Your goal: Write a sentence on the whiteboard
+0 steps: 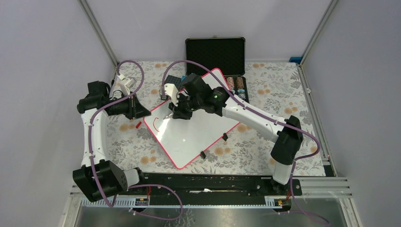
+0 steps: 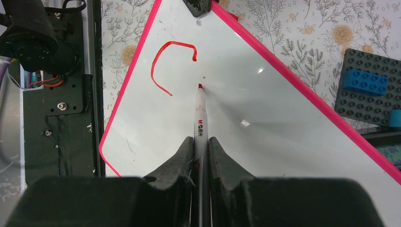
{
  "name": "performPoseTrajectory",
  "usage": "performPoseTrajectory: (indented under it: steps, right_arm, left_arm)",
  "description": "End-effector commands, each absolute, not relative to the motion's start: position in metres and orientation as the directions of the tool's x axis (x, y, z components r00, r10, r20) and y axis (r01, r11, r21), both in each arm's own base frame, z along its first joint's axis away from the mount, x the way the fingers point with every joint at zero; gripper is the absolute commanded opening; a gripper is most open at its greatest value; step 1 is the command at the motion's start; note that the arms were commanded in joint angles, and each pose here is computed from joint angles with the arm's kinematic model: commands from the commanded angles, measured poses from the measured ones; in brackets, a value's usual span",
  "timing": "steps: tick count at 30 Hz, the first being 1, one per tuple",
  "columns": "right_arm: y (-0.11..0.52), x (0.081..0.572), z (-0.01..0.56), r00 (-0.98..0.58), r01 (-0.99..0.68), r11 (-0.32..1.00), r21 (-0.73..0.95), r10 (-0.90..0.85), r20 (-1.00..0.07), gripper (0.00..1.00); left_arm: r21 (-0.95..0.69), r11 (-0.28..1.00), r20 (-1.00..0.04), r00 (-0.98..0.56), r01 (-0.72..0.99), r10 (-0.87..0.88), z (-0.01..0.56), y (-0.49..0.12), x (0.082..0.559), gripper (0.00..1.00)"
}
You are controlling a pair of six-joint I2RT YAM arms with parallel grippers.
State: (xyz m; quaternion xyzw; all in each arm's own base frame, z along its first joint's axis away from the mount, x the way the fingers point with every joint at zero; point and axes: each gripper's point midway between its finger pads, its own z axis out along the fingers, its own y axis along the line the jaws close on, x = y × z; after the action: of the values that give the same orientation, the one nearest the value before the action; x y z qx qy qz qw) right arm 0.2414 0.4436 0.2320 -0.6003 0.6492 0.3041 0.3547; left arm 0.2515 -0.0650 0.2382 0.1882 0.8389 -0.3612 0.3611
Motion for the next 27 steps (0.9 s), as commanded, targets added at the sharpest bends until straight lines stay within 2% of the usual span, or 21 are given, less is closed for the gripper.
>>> performPoseTrajectory:
  steps: [1,27]
  right_arm:
    - [0.453,0.246,0.247,-0.011,-0.993,0.103,-0.051,-0.53,-0.848,0.0]
    - [0.437,0.224,0.222,0.01,-0.997,0.053,-0.05,-0.584,-0.812,0.0]
  left_arm:
    - [-0.456,0.66,-0.755,-0.652,0.597,0.068,0.238,-0.067,0.247,0.0]
    - [-0.457,0.659,-0.754,-0.653,0.597,0.069,0.238,-0.067,0.248,0.0]
